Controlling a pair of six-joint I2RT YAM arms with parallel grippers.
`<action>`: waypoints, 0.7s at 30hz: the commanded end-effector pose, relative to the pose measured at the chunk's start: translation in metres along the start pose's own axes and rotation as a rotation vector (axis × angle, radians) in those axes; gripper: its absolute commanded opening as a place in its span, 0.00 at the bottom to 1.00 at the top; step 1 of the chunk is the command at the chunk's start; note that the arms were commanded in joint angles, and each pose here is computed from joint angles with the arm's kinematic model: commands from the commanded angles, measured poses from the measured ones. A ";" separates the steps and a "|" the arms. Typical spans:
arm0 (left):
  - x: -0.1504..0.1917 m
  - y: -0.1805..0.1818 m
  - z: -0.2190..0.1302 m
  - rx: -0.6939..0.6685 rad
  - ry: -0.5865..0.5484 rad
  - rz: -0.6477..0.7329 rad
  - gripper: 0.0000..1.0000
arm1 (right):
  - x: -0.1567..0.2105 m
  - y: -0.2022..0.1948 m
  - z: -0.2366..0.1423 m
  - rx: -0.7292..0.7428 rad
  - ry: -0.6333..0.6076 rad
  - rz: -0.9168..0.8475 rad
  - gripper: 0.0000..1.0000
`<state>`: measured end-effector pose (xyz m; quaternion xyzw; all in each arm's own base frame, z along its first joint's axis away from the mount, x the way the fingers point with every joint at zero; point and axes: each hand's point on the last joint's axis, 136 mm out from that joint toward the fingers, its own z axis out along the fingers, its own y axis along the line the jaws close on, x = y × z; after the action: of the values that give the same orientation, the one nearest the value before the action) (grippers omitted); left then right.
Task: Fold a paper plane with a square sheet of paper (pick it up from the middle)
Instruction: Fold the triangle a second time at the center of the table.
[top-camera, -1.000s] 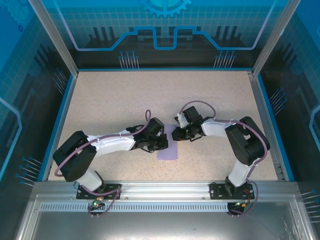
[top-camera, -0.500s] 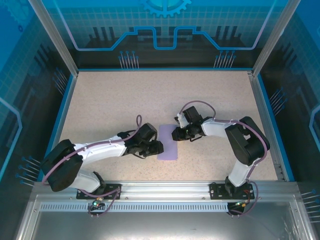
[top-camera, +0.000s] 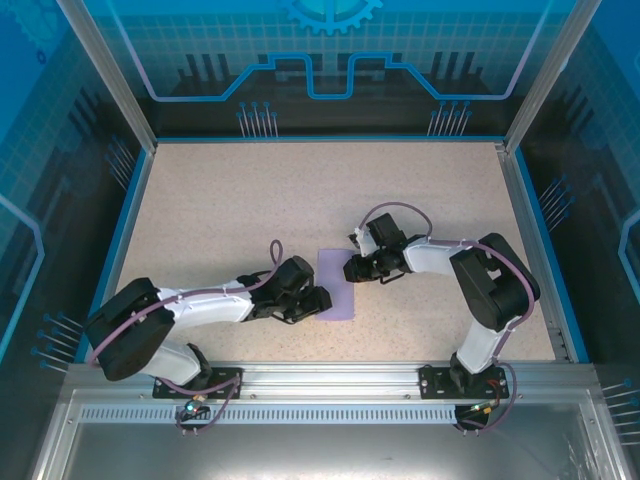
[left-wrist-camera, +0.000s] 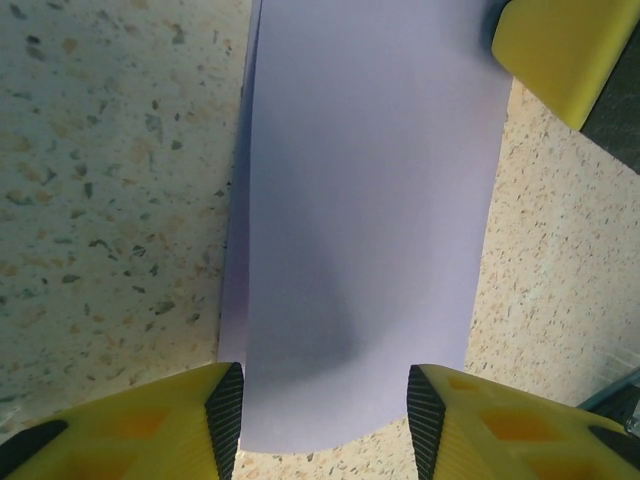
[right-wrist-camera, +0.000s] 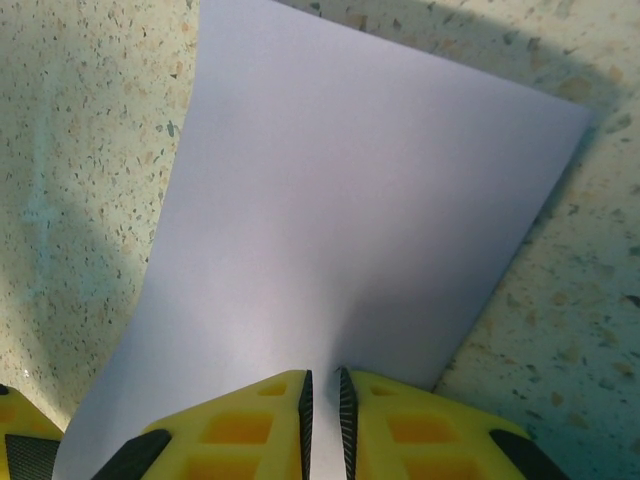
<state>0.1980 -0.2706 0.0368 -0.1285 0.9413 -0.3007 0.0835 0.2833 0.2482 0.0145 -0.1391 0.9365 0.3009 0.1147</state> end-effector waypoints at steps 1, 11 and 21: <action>0.007 0.005 0.004 0.000 0.021 -0.021 0.50 | 0.014 -0.009 0.002 0.011 0.038 0.027 0.18; 0.012 0.012 0.002 -0.006 0.020 -0.034 0.51 | 0.015 -0.009 0.002 0.013 0.041 0.027 0.18; 0.005 -0.001 -0.004 0.020 -0.004 -0.017 0.37 | 0.016 -0.009 0.000 0.014 0.042 0.027 0.18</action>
<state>0.1915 -0.2678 0.0293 -0.1441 0.9393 -0.3021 0.0757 0.2832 0.2482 0.0142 -0.1395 0.9359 0.3021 0.1159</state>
